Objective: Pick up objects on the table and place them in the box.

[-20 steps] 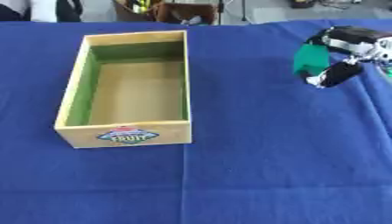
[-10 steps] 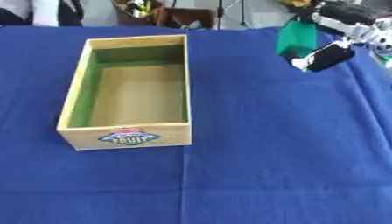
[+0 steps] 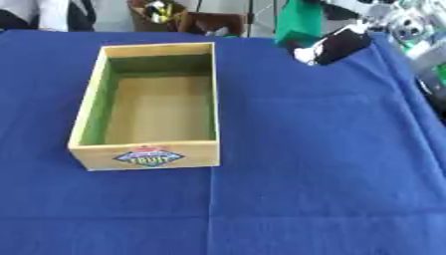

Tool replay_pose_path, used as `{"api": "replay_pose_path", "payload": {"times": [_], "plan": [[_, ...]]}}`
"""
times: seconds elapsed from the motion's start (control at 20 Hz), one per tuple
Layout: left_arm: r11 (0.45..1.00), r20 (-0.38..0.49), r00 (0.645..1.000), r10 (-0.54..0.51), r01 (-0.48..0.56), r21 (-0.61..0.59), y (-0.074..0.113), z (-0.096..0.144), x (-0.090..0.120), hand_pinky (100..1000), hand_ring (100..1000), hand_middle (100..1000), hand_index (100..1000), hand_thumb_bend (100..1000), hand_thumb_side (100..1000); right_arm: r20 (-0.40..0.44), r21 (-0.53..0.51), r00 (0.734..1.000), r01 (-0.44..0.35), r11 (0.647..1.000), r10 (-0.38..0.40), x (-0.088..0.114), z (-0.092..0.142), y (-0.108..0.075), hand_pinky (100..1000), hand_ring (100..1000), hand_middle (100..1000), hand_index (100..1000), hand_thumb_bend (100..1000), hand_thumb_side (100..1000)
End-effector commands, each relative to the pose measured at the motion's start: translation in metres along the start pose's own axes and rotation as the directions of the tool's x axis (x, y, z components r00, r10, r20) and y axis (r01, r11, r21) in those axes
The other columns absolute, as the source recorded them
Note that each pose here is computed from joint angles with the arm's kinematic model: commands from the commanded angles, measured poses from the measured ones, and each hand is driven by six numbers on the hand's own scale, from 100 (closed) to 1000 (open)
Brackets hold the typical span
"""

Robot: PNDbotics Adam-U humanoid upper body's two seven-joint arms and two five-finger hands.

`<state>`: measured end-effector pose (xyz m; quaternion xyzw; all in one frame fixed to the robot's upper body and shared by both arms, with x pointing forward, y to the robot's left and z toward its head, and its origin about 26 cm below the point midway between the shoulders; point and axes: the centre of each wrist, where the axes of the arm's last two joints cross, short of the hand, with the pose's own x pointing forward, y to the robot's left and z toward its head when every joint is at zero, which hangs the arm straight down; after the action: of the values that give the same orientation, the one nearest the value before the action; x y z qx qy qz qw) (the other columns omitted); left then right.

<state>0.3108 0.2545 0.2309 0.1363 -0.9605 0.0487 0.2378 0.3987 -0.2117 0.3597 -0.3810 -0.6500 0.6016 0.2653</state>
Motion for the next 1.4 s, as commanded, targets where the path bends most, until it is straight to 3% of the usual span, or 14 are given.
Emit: {"api": "replay_pose_path", "payload": {"times": [0.05,0.45,0.75,1.0,1.4], "plan": [[1.000,0.036,0.999,0.012,-0.012,-0.009,-0.001,-0.007,0.007,569,703,853,880,100,998,0.052,-0.042,0.999,0.000,0.999,0.003,0.019,-0.011,-0.014,750,697,340,453,100,391],[1.000,0.047,0.999,0.025,-0.024,-0.011,-0.003,-0.009,0.008,571,704,853,880,100,997,0.080,-0.057,0.997,0.026,0.998,-0.022,0.046,-0.043,-0.005,749,692,336,451,100,416],[0.999,0.073,0.996,0.047,-0.047,-0.008,-0.006,-0.012,0.010,575,705,851,880,100,990,0.078,-0.086,0.995,0.064,0.994,-0.057,0.067,-0.067,0.006,748,688,331,449,100,379],[0.998,0.106,0.992,0.066,-0.068,0.009,-0.007,-0.015,0.011,579,706,847,879,100,984,0.061,-0.082,0.997,0.060,0.995,-0.055,0.085,-0.081,0.026,748,690,332,449,100,377],[0.996,0.139,0.987,0.084,-0.088,0.028,-0.008,-0.018,0.013,582,706,844,877,100,977,0.054,-0.032,0.997,0.057,0.998,-0.056,0.095,-0.091,0.062,750,687,329,449,100,370]]}}
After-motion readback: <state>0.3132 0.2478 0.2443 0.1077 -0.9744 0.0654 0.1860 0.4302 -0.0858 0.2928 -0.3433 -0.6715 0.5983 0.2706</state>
